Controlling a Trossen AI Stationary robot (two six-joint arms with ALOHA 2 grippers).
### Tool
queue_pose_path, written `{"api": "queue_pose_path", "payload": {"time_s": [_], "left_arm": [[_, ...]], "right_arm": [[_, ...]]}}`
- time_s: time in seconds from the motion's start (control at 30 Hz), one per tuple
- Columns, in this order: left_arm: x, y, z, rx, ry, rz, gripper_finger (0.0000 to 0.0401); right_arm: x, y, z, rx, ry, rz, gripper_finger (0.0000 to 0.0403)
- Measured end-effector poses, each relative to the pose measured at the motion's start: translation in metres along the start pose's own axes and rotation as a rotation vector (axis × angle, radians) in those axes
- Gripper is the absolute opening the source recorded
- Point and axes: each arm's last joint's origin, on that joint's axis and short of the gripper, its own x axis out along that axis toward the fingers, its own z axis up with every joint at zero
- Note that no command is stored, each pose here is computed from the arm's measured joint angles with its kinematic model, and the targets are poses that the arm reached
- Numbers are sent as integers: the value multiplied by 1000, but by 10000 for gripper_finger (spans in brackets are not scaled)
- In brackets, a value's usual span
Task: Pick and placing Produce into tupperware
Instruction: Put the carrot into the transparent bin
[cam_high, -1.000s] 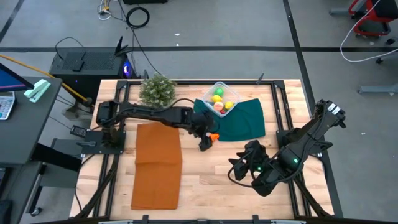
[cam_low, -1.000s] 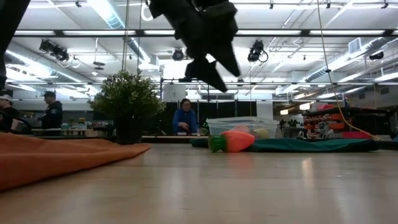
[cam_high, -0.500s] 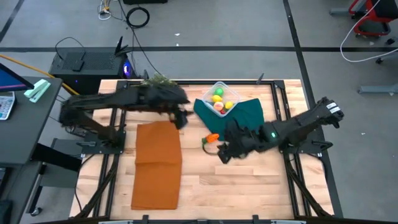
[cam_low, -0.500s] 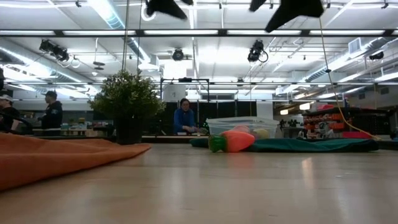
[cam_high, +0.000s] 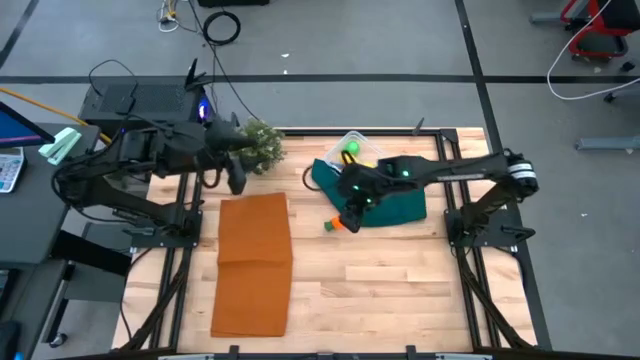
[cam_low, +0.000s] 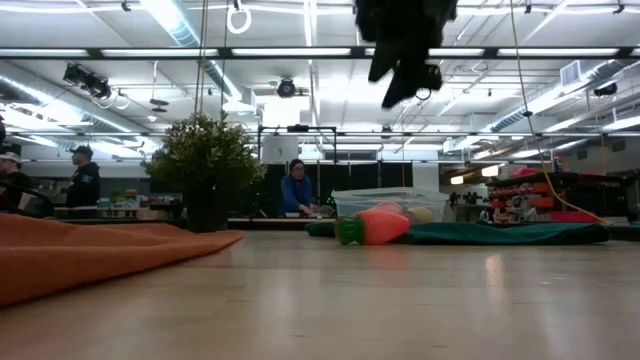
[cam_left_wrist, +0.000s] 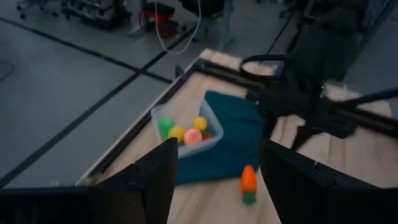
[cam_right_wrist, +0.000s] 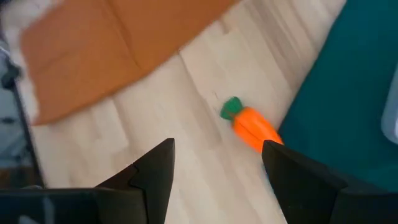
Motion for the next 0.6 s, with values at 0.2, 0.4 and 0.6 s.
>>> {"api": "queue_pose_path", "payload": {"time_s": [0.2,0.4,0.6], "left_arm": [[-4,-7,-8,37,53,-20,222],[-14,-15,-8,108,3,7,219],[-24,-17,1,104,-153,0,199]], "right_arm": [[38,-19,11,-125,89,20,208],[67,-31,14,-198,156,39,213],[81,-45,18,-200,192,74,218]]}}
